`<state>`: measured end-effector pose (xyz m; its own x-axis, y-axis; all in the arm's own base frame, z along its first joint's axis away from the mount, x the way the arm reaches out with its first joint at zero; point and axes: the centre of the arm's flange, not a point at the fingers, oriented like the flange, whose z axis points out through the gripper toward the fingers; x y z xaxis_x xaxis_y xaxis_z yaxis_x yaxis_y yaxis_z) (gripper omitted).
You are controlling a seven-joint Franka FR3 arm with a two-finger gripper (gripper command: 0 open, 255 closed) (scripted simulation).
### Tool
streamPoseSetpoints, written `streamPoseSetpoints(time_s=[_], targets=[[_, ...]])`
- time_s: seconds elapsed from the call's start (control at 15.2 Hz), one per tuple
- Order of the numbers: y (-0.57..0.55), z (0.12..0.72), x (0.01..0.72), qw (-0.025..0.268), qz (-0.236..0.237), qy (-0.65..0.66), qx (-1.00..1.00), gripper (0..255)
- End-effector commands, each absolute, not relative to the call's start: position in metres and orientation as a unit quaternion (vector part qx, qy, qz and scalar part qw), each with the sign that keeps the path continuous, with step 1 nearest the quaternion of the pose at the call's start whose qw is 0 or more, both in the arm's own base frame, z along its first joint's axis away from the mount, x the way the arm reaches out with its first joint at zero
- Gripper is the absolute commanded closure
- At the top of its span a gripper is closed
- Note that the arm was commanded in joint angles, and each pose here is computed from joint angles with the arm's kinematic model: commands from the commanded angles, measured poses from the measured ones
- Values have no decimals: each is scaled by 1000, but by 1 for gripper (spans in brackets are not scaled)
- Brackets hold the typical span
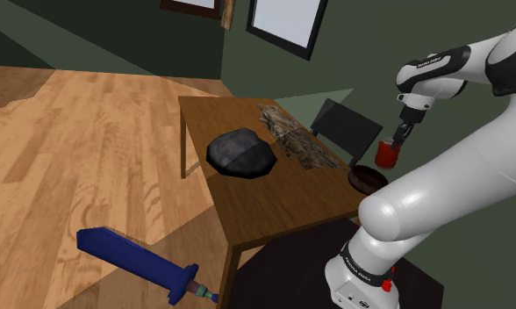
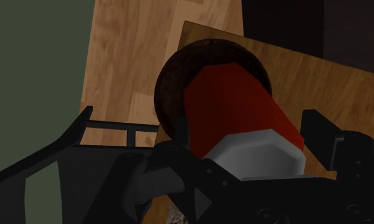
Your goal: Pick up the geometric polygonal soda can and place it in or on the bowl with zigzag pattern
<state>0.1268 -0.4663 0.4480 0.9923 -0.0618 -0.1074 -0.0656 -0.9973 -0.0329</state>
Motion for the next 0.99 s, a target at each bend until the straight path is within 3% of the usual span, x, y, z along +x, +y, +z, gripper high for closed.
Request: streamPoseSetpoints(time_s=[0.0, 0.92], targets=[[-467, 438, 127, 18, 53, 32, -998, 255], [-467, 368, 127, 18, 53, 32, -998, 255]])
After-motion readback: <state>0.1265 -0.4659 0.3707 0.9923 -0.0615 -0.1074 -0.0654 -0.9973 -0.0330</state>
